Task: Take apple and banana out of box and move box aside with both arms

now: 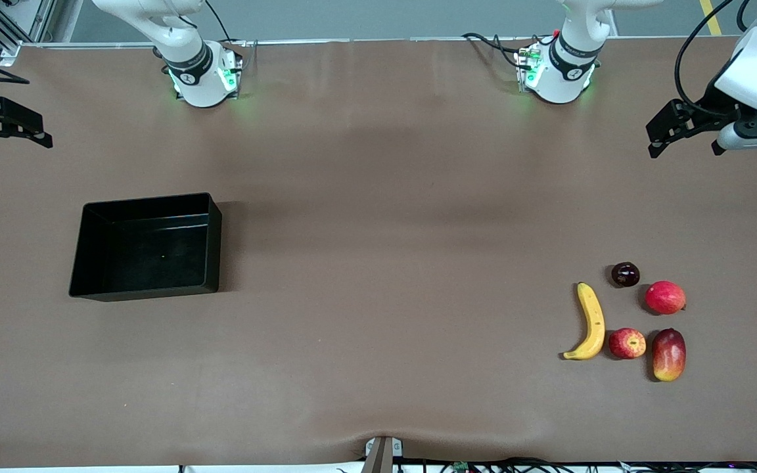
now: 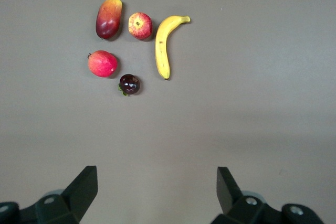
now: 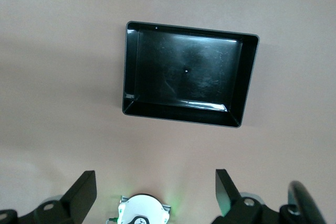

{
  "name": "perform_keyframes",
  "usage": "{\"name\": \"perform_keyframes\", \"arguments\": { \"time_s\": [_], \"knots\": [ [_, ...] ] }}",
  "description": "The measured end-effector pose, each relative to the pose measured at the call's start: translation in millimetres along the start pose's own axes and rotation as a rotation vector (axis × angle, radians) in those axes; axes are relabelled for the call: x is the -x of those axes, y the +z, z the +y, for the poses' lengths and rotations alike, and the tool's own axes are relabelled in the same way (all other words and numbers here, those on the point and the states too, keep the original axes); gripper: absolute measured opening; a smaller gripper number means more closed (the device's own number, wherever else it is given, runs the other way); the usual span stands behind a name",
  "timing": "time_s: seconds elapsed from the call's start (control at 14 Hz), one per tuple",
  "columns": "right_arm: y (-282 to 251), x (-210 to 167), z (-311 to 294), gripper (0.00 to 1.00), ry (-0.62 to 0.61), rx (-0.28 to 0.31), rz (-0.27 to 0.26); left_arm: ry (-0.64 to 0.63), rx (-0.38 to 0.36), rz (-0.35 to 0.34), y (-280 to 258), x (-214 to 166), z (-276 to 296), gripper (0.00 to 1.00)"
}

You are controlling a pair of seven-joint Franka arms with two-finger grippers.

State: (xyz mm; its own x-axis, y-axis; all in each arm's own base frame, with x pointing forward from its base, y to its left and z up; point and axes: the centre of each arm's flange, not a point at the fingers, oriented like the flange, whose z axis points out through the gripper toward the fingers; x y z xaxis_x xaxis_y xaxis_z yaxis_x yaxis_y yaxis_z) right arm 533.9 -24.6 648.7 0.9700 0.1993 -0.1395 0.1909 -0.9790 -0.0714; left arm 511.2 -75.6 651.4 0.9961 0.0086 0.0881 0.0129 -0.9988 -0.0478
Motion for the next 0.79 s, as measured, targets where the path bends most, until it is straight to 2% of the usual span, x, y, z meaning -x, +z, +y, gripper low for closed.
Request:
{"name": "perform_keyframes", "arguments": {
  "time_s": [0.79],
  "knots": [
    [3.8, 1.3, 7.0, 1.0, 0.018, -0.015, -0.006, -0.005, 0.003, 0.01, -4.5, -3.5, -1.2, 1.0]
  ]
}}
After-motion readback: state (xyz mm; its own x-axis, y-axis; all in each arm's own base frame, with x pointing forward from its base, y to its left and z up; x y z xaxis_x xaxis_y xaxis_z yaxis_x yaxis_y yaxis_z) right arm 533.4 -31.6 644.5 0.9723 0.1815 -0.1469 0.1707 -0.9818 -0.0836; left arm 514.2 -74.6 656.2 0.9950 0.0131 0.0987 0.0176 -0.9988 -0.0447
